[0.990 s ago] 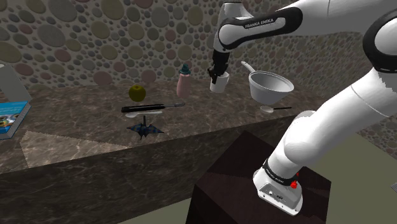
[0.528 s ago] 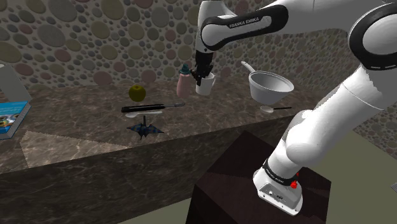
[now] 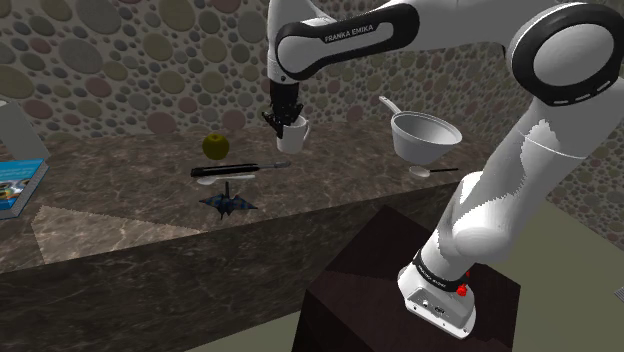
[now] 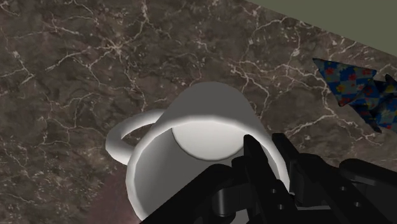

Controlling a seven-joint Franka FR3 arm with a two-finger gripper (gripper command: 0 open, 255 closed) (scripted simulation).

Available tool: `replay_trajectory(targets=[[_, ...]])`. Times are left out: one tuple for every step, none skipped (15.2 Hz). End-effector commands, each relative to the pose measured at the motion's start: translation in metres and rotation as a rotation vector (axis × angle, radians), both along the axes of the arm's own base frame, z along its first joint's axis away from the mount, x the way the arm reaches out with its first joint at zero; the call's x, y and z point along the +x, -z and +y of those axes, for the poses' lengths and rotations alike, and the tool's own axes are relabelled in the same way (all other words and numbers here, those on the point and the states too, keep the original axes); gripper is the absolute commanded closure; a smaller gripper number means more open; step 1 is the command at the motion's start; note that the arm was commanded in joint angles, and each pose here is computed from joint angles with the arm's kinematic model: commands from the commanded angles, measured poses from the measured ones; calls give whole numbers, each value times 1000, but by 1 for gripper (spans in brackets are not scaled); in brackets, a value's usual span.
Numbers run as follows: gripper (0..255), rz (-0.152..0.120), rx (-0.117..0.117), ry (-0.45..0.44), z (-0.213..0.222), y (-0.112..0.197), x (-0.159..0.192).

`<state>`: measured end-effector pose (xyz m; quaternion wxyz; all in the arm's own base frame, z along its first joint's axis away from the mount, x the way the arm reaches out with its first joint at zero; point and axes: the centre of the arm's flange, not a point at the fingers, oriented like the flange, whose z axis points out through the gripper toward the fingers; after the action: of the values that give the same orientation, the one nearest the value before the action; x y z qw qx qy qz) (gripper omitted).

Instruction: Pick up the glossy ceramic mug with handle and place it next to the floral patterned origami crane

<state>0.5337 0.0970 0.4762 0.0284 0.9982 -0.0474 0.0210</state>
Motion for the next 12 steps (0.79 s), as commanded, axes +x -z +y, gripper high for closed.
replay_trajectory(targets=[[255,0,1,1,25,1,13],[255,0,1,1,37,1,18],[255,0,1,1,49,1,24],[255,0,1,1,52,1,26],[255,0,1,1,52,6,26],[255,0,1,1,52,11,26],[255,0,1,1,52,16,26],[255,0,1,1,52,22,26],[255,0,1,1,52,27,26],[255,0,1,1,52,32,26],[255,0,1,1,52,38,26],[255,0,1,1,52,43,26]])
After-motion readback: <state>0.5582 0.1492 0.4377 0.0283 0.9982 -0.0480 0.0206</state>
